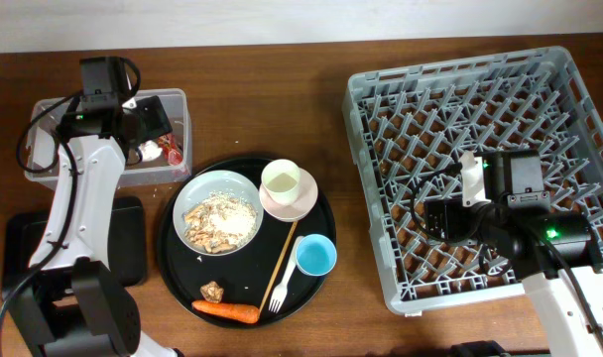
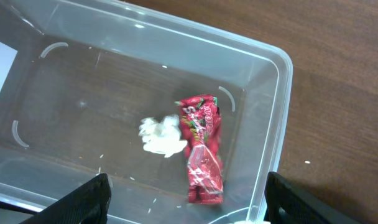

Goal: Sort waste into correct bins and load items into the dishwasher rack
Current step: 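Drop the tissue into the clear plastic bin, then grasp the white paper cup with the left gripper and lift it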

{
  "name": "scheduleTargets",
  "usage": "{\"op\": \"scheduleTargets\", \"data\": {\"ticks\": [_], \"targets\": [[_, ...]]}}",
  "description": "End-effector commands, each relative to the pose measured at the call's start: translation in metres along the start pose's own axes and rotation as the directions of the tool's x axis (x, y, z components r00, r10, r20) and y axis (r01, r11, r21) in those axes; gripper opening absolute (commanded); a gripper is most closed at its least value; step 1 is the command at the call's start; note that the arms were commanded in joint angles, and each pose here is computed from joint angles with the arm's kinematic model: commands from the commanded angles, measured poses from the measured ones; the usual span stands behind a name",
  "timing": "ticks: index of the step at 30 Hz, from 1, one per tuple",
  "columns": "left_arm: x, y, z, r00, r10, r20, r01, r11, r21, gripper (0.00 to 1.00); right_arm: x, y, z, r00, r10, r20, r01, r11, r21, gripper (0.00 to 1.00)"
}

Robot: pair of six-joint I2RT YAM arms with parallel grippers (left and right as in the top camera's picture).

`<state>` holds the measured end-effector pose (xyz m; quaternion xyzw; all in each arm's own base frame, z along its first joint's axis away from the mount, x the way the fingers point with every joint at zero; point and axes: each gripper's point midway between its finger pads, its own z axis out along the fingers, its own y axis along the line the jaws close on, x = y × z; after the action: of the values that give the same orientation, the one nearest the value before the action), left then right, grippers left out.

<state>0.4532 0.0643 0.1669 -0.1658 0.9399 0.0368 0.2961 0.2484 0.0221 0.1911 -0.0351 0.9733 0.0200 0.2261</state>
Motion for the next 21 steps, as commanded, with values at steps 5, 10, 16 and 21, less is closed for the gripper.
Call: {"op": "scheduleTargets", "data": {"ticks": [5, 10, 16, 21], "targets": [[0.012, 0.001, -0.014, 0.999, 0.011, -0.039, -0.010, 1.000, 0.014, 0.79, -0.005, -0.001, -0.005, 1.000, -0.002, 0.016, 0.002, 1.000, 0.010, 0.99], [0.027, -0.045, -0.071, 0.997, 0.044, -0.062, -0.026, 0.963, 0.267, 0.79, -0.005, -0.001, -0.005, 1.000, -0.002, 0.016, 0.002, 1.000, 0.010, 0.99], [0.073, -0.095, -0.083, 0.969, 0.177, -0.170, -0.104, 0.924, 0.368, 0.71, -0.005, -0.001, -0.005, 1.000, -0.002, 0.016, 0.002, 1.000, 0.010, 0.98], [0.117, -0.136, -0.065, 0.917, 0.307, -0.255, -0.185, 0.893, 0.411, 0.71, -0.005, -0.001, -0.005, 1.000, -0.002, 0.016, 0.002, 1.000, 0.010, 0.99]]}}
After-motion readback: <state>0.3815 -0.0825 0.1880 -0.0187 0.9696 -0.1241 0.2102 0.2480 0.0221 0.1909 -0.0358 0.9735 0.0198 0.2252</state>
